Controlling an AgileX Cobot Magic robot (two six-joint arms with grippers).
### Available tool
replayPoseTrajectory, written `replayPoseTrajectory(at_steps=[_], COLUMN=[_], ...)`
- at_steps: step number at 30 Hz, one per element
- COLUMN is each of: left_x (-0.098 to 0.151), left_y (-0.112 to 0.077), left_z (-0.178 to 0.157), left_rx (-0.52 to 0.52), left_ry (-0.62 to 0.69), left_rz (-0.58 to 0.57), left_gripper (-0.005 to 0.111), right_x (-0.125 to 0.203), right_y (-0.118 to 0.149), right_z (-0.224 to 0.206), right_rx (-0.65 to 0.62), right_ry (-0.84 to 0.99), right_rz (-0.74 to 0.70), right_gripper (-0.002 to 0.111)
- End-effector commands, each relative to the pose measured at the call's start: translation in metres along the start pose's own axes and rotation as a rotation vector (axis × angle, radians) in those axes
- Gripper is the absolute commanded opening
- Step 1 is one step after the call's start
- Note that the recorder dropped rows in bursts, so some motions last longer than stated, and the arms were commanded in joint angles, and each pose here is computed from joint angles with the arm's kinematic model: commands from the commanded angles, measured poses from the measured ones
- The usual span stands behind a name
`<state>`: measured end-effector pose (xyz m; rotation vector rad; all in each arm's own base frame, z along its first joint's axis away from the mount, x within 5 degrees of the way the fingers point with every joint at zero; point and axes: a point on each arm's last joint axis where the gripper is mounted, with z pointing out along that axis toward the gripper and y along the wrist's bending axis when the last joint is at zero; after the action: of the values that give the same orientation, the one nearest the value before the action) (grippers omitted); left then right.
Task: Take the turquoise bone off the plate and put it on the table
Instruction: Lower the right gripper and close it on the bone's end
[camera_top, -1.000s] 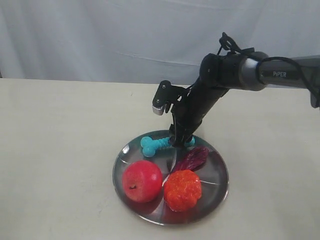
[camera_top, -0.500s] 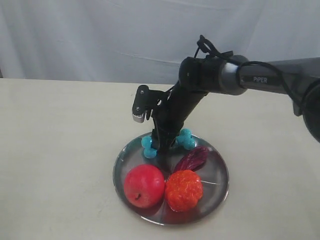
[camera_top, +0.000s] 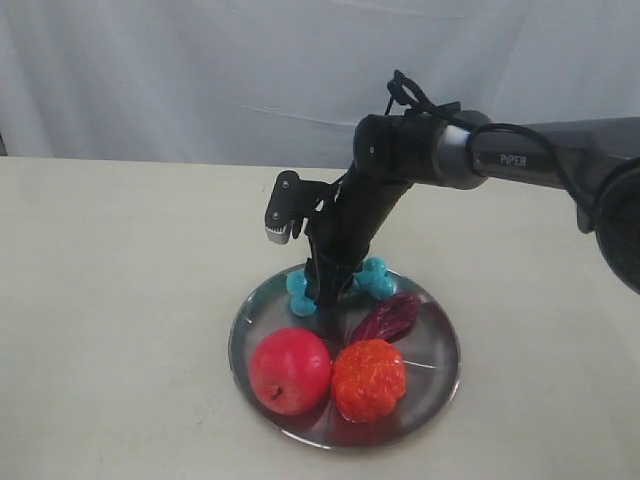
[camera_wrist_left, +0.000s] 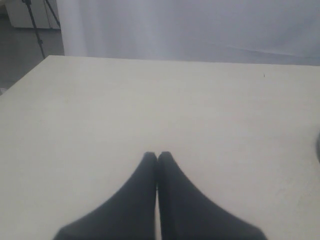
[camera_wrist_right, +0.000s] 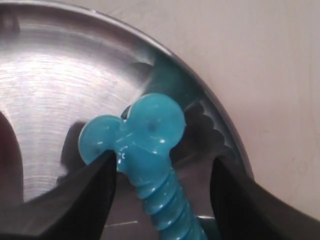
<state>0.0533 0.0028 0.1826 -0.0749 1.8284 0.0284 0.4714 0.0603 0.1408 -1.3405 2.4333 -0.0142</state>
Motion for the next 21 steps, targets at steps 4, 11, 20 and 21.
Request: replayPoseTrajectory(at_steps=[4,11,20,21], left_x=[0.0003,0.0003,0.0003,0.0003], left_y=[0.0003,0.0003,0.0002,0.0002], left_z=[0.0002,0.0002,0.0002,0.0002], left_rx=[-0.005,-0.005,-0.004,-0.004], left_ry=[-0.004,-0.004,-0.004,-0.004], left_rz=[-0.005,-0.005,-0.006,-0.006], left_gripper=[0.000,0.000,0.000,0.000], right_x=[0.0115,0.0130,0.0140,0.0140], right_y=[0.0026,0.0017,0.0007,0.0007], right_z=[0.0051,0.0021,0.0020,0.0020], right_rx=[-0.041,-0.033,-0.024,-0.024], right_ry=[0.094,0.117,0.127,0.127], right_rz=[-0.037,-0.059,-0.067,-0.065], right_gripper=[0.054,0.054,0.054,0.051])
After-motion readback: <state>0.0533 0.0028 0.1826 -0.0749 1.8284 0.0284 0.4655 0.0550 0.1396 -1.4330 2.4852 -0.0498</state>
